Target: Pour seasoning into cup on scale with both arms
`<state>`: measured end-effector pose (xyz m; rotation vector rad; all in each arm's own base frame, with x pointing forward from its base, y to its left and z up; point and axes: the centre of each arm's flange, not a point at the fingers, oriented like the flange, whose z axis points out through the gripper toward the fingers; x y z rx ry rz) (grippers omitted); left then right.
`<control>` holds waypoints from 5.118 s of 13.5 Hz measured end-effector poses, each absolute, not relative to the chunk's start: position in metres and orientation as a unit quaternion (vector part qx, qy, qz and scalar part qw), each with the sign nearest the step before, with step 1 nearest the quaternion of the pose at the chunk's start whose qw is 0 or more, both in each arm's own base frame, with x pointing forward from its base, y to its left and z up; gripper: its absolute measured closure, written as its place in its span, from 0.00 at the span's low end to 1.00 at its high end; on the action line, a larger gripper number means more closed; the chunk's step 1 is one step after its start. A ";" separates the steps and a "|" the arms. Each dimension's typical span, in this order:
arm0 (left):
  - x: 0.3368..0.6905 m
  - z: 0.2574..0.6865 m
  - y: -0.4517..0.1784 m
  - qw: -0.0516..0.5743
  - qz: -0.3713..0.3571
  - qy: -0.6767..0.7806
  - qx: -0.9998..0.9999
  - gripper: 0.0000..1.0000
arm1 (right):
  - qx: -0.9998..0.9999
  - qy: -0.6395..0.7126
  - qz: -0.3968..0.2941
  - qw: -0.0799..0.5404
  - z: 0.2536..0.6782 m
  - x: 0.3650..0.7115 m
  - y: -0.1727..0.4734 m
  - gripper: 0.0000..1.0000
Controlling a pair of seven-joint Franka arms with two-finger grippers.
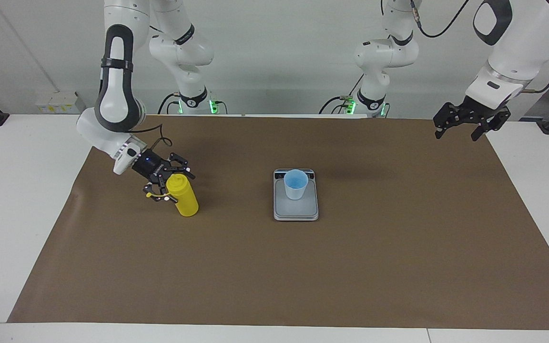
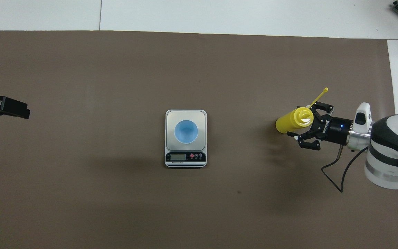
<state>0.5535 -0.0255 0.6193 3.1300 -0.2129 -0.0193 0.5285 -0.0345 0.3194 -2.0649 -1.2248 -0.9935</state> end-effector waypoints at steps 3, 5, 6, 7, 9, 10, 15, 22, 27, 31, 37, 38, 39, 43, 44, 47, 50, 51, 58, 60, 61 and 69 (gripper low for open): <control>0.553 0.619 -0.026 0.002 -0.006 -0.068 0.998 0.00 | -0.766 -0.453 -0.369 0.268 0.319 0.528 -0.035 0.00; 0.553 0.619 -0.026 0.002 -0.006 -0.068 0.998 0.00 | -0.769 -0.448 -0.370 0.266 0.319 0.528 -0.042 0.00; 0.553 0.619 -0.026 0.002 -0.006 -0.068 0.998 0.00 | -0.772 -0.446 -0.369 0.264 0.318 0.526 -0.048 0.00; 0.553 0.619 -0.026 0.002 -0.006 -0.068 0.998 0.00 | -0.774 -0.448 -0.365 0.260 0.317 0.525 -0.054 0.00; 0.553 0.619 -0.026 0.002 -0.006 -0.068 0.998 0.00 | -0.776 -0.462 -0.348 0.249 0.314 0.520 -0.068 0.00; 0.553 0.619 -0.026 0.002 -0.006 -0.068 0.998 0.00 | -0.777 -0.476 -0.335 0.242 0.312 0.518 -0.076 0.00; 0.553 0.619 -0.026 0.002 -0.006 -0.068 0.998 0.00 | -0.768 -0.555 -0.262 0.185 0.321 0.511 -0.122 0.00; 0.553 0.619 -0.026 0.002 -0.006 -0.068 0.998 0.00 | -0.711 -0.661 -0.232 0.056 0.427 0.556 -0.138 0.00; 0.553 0.619 -0.026 0.002 -0.006 -0.068 0.998 0.00 | -0.733 -0.658 -0.171 0.002 0.506 0.580 -0.097 0.00; 0.553 0.619 -0.026 0.002 -0.006 -0.068 0.998 0.00 | -0.823 -0.553 -0.132 0.018 0.544 0.584 -0.063 0.00; 0.553 0.619 -0.026 0.002 -0.006 -0.068 0.998 0.00 | -0.927 -0.365 -0.089 -0.004 0.582 0.585 0.012 0.00; 0.553 0.619 -0.026 0.002 -0.006 -0.068 0.998 0.00 | -0.942 -0.325 -0.088 0.000 0.587 0.585 0.016 0.00; 0.553 0.619 -0.026 0.002 -0.006 -0.068 0.998 0.00 | -0.954 -0.287 -0.086 0.005 0.592 0.584 0.020 0.00; 0.553 0.619 -0.026 0.002 -0.006 -0.068 0.998 0.00 | -0.986 -0.150 -0.076 0.022 0.615 0.578 0.043 0.00; 0.553 0.619 -0.026 0.002 -0.006 -0.068 0.998 0.00 | -0.989 -0.129 -0.068 0.024 0.620 0.575 0.047 0.00; 0.553 0.619 -0.026 0.002 -0.006 -0.068 0.998 0.00 | -0.992 -0.118 -0.042 -0.004 0.635 0.565 0.059 0.00; 0.553 0.619 -0.026 0.002 -0.006 -0.068 0.998 0.00 | -0.992 -0.120 -0.030 -0.027 0.642 0.558 0.063 0.00; 0.553 0.619 -0.026 0.002 -0.006 -0.068 0.998 0.00 | -0.992 -0.116 -0.030 -0.028 0.643 0.558 0.059 0.00; 0.553 0.620 -0.026 0.002 -0.006 -0.068 0.998 0.00 | -0.995 -0.092 -0.028 -0.029 0.655 0.550 0.033 0.00; 0.553 0.620 -0.026 0.002 -0.006 -0.068 0.998 0.00 | -0.996 -0.085 -0.020 -0.019 0.674 0.529 0.028 0.00; 0.553 0.620 -0.026 0.002 -0.006 -0.068 0.998 0.00 | -0.996 -0.082 -0.027 -0.012 0.689 0.517 0.026 0.00; 0.553 0.620 -0.026 0.002 -0.006 -0.068 0.998 0.00 | -0.998 -0.042 -0.056 -0.009 0.701 0.509 0.004 0.00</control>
